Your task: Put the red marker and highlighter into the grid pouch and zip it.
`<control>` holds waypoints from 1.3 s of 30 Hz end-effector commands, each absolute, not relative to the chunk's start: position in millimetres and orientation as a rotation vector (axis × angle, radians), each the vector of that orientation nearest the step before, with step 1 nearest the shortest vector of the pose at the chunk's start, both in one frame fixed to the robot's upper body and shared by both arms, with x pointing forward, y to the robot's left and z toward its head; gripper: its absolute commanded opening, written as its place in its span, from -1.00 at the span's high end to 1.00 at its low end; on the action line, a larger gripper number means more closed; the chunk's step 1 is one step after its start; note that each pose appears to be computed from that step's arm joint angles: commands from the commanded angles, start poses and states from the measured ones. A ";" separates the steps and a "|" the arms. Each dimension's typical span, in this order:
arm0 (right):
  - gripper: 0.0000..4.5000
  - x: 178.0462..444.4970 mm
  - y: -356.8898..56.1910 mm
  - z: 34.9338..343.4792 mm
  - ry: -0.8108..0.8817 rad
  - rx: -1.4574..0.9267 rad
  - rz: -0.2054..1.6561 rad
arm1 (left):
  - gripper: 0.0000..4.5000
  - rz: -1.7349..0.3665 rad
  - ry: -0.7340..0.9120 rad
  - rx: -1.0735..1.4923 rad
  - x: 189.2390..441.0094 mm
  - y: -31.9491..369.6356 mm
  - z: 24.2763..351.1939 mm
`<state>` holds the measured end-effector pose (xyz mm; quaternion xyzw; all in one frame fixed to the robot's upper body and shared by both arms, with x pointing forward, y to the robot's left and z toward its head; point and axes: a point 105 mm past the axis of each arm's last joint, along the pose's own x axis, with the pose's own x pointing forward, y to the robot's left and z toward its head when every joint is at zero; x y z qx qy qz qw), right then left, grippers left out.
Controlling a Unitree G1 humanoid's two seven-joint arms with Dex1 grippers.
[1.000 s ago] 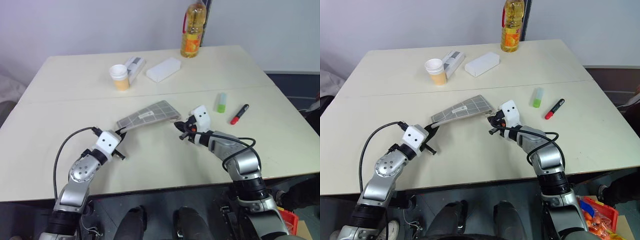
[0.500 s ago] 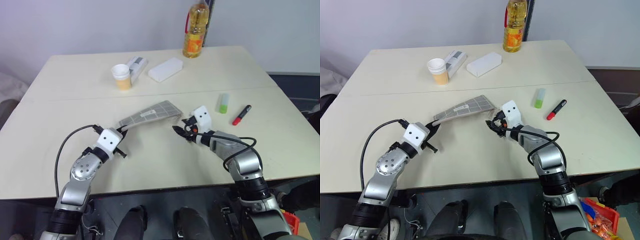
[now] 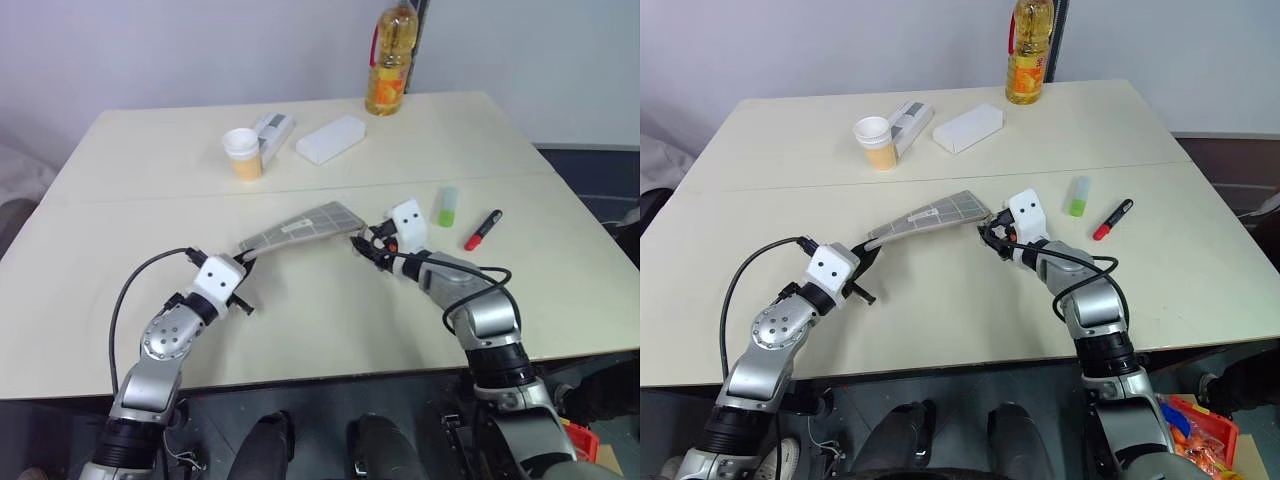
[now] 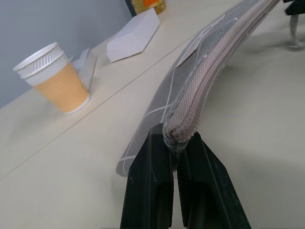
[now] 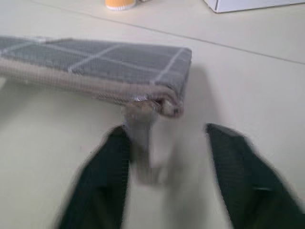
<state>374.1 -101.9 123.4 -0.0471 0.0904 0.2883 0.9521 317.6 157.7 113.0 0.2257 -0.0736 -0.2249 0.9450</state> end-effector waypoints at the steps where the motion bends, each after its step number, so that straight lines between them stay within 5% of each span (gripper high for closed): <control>1: 0.83 375.1 -92.1 142.4 0.114 -0.095 0.613 | 1.00 -0.459 -0.213 0.473 315.9 153.4 129.9; 2: 0.97 374.4 -91.0 142.3 0.116 -0.097 0.617 | 1.00 -0.459 -0.212 0.472 315.6 153.4 129.6; 13: 0.97 352.2 -48.1 150.0 0.095 -0.189 0.772 | 1.00 -0.465 -0.210 0.486 316.8 147.0 125.0; 27: 0.97 295.9 37.8 156.3 0.046 -0.363 1.184 | 1.00 -0.462 -0.243 0.451 330.2 117.4 129.1; 39: 0.97 304.1 28.3 155.1 0.054 -0.410 1.124 | 1.00 -0.465 -0.241 0.444 327.5 117.9 126.6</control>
